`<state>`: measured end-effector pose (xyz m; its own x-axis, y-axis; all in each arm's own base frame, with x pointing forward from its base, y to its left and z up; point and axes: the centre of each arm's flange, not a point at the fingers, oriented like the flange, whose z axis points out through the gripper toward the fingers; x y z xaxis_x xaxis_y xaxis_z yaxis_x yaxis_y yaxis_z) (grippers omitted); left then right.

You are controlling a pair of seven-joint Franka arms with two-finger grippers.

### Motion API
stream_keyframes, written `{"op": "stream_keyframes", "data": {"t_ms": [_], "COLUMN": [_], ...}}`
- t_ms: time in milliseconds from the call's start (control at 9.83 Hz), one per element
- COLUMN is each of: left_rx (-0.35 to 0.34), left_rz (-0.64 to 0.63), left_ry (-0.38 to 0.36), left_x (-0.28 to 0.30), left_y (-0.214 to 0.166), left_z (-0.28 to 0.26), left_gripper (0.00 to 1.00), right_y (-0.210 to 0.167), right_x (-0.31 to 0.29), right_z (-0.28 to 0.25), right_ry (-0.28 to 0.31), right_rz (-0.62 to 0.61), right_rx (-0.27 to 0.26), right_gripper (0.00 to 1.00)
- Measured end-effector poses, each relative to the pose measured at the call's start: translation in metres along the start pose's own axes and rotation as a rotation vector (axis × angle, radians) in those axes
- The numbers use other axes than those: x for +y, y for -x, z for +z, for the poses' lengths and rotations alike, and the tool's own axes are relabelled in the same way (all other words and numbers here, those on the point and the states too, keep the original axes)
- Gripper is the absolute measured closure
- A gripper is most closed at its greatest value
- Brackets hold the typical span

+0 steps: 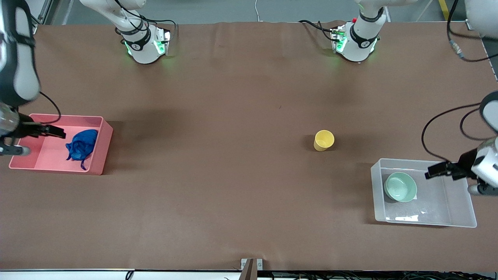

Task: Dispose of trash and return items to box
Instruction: 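Withdraw the right gripper while the left gripper reaches the yellow cup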

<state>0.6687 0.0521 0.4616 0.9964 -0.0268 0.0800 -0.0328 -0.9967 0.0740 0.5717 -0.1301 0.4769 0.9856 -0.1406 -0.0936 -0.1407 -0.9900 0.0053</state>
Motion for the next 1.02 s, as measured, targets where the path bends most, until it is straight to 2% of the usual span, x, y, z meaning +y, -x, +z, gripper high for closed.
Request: {"op": "stream_keyframes", "data": {"t_ms": [203,407,610,814,1017], "left_rx": [-0.019,-0.079,-0.105,-0.106,-0.151], "left_rz": [-0.015,-0.028,-0.02,0.004,0.021], "left_ry": [-0.034,-0.031,-0.03,-0.019,-0.002], "left_x": [0.065,0.116,0.155,0.182,0.209], "left_y": [0.035,0.074,0.099,0.124,0.139], "left_z": [-0.028,-0.01,0.04,0.107,0.161], "left_gripper": [0.0,0.0,0.0,0.0,0.01], "right_y": [0.028,0.066,0.088,0.085,0.074], "right_x": [-0.037,-0.045,-0.041,-0.04,-0.042], "right_z": [-0.082,-0.144,-0.196,-0.207,-0.197], "right_ry": [-0.036,-0.043,-0.042,-0.016,-0.008], "right_rz": [0.111,0.106,0.082,0.076,0.069], "right_rx": [0.098,0.109,0.124,0.143,0.121], "right_gripper": [0.0,0.0,0.0,0.0,0.0]}}
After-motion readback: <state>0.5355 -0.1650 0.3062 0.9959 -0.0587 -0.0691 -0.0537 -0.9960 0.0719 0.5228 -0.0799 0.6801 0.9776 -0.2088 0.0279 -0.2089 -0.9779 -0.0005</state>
